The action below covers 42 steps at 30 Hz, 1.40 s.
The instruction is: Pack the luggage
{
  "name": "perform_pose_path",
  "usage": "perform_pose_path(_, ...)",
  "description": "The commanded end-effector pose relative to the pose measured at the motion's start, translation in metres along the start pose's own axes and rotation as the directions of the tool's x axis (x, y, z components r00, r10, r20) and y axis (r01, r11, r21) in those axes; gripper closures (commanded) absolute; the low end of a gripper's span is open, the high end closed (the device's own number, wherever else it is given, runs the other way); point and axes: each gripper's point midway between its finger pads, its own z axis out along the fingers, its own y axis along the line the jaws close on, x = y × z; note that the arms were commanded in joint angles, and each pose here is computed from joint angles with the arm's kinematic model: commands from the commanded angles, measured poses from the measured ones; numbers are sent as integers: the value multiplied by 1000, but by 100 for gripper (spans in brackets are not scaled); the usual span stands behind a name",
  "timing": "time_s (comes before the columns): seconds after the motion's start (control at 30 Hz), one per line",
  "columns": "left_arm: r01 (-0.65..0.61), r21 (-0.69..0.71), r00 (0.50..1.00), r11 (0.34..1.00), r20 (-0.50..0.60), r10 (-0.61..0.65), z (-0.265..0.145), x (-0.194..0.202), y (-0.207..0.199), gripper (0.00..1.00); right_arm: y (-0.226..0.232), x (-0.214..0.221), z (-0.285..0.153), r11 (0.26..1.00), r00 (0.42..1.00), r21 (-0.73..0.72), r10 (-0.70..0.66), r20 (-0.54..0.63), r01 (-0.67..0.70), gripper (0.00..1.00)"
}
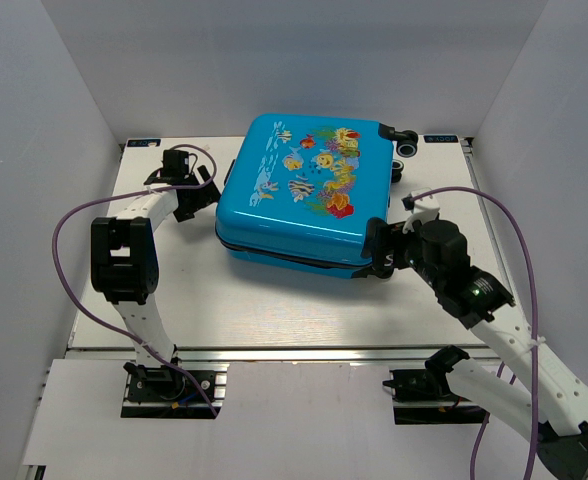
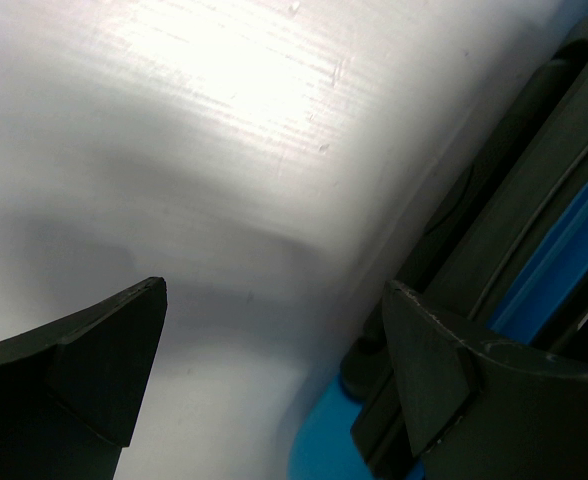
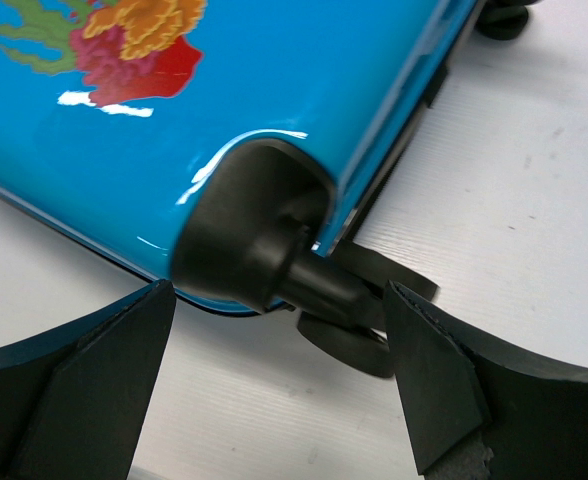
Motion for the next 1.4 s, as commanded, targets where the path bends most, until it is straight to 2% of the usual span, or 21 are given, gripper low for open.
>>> perform_pose_path(0.0, -58, 222, 995, 973, 86, 39, -8, -37, -45, 2, 23, -11, 1, 991, 998, -122, -63, -15, 60, 11)
perform_pose_path(0.27, -68, 237, 988, 969, 148, 33, -10, -75, -58, 2, 26, -20, 12, 992, 998, -114, -56, -18, 53, 11)
perform_pose_path(0.43, -82, 268, 991, 960, 127, 49, 4, -74, -65, 2, 29, -24, 15, 991, 999, -124, -39, 13, 41, 11)
perform_pose_path(0.6, -85, 277, 996, 957, 21, 82, 46, -39, -60, 2, 29, -20, 20, 991, 999, -125, -47, -2, 46, 11)
perform_pose_path(0.77, -84, 320, 991, 944, -73, 112, 60, 1, -61, 3, 29, -19, 23, 992, 999, -120, -45, -8, 44, 11)
perform_pose_path(0.83, -73, 318, 989, 945, -98, 110, 64, 18, -53, 7, 29, -21, 25, 993, 999, -113, -39, -1, 39, 11)
perform_pose_path(0.9, -68, 309, 985, 949, -129, 112, 65, 34, -45, 23, 28, -20, 25, 993, 999, -110, -32, -13, 30, 11)
perform_pose_path(0.97, -80, 308, 981, 948, -146, 130, 62, 46, -43, 30, 29, -17, 24, 993, 999, -113, -27, -32, 23, 11)
perform_pose_path(1.07, -110, 235, 971, 966, -180, 155, 57, 75, -24, 30, 32, -14, 19, 992, 999, -127, -5, -47, -1, 11)
perform_pose_path(1.2, -147, 133, 961, 980, -217, 173, 48, 98, 8, 30, 25, -17, 7, 994, 1000, -107, 24, 13, -23, 11)
perform_pose_path(1.37, -135, 137, 957, 981, -237, 165, 31, 120, 14, 29, 21, -19, 3, 995, 999, -97, 23, 34, -20, 11)
